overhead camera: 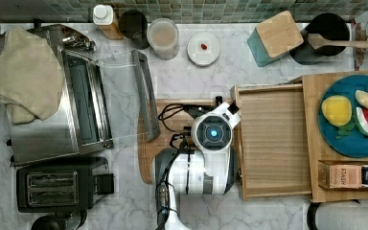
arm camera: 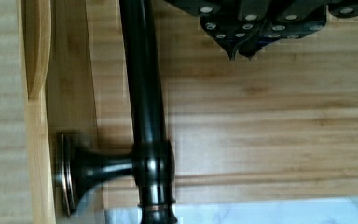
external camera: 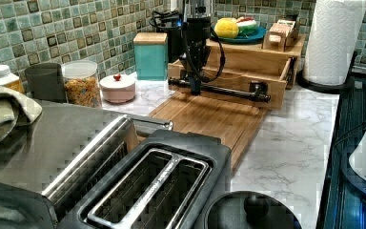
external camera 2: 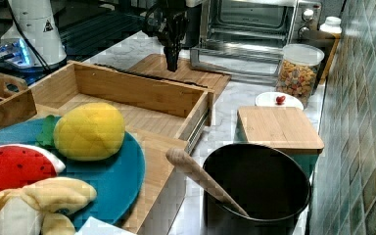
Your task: Close the drawer.
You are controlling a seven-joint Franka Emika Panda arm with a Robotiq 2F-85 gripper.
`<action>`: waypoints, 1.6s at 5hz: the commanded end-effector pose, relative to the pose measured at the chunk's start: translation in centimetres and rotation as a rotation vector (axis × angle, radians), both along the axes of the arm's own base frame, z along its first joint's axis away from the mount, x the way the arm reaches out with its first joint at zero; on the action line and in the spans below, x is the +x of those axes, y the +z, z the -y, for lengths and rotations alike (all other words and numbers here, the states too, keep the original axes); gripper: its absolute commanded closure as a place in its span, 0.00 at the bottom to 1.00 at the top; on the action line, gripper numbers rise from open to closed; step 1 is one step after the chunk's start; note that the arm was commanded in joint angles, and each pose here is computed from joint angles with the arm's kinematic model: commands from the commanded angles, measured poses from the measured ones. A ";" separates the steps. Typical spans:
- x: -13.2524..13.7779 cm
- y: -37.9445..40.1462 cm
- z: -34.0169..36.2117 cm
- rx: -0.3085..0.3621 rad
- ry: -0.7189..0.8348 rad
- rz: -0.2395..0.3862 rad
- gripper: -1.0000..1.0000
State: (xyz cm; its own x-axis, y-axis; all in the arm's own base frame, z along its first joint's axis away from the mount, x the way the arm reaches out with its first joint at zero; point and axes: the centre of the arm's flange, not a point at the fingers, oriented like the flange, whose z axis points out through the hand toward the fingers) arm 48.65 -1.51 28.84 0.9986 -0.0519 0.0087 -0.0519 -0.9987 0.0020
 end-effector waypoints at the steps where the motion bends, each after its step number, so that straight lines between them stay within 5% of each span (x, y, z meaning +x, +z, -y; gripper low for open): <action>1: 0.8 -2.4 0.6 -0.018 0.084 -0.009 1.00; 3: -0.4 -2.6 2.9 -0.044 0.056 -0.029 1.00; 4: -0.2 -2.1 6.3 -0.056 0.102 0.038 1.00; 6: 1.4 -1.3 15.1 -0.091 0.164 0.029 1.00; 8: 2.2 2.1 26.2 -0.156 0.057 0.031 1.00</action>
State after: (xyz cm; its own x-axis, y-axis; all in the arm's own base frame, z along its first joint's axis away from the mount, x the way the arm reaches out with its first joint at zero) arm 50.75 -9.51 25.89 0.9860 0.1505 -0.0723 0.1532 -0.9876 0.0337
